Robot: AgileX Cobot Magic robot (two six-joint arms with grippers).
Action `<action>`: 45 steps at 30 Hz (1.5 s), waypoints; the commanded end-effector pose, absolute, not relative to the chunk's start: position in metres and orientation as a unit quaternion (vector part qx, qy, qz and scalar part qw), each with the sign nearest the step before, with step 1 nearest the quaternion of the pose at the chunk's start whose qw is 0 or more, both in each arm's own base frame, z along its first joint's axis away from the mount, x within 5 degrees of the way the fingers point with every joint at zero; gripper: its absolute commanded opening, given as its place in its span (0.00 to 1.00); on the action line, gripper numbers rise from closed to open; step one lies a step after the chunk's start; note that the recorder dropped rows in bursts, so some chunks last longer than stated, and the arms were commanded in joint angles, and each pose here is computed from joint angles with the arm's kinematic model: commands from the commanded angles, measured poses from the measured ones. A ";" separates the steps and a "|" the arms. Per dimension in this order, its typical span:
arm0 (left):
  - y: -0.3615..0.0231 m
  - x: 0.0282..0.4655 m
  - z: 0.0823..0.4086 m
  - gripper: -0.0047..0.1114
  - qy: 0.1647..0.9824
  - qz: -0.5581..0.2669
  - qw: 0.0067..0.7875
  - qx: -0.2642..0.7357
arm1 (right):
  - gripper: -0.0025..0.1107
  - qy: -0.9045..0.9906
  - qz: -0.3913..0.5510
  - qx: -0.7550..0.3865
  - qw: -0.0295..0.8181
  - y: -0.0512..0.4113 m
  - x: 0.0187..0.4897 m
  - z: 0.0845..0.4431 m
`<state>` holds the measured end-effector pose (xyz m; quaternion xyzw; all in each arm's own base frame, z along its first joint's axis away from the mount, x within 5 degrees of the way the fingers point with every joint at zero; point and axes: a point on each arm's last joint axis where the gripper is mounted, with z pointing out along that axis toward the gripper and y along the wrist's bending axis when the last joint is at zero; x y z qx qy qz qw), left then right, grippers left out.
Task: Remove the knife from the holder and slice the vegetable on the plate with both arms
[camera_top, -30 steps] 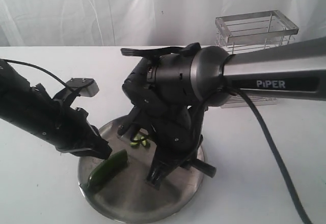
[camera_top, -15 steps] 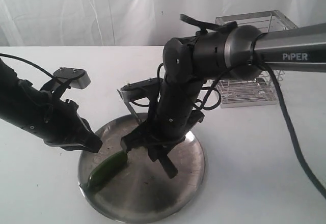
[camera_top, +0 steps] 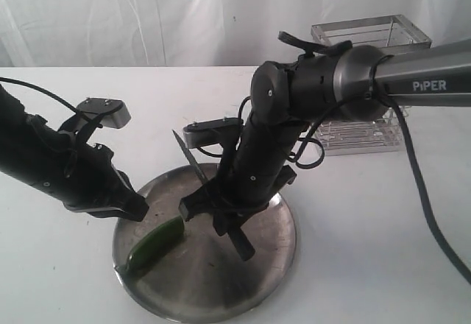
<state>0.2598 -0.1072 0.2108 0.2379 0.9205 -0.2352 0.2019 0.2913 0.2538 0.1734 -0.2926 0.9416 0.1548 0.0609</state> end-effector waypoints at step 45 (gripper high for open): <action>-0.102 0.235 0.264 0.04 0.890 -0.254 0.297 0.234 | 0.02 0.776 0.325 -0.216 0.496 0.125 0.125 0.343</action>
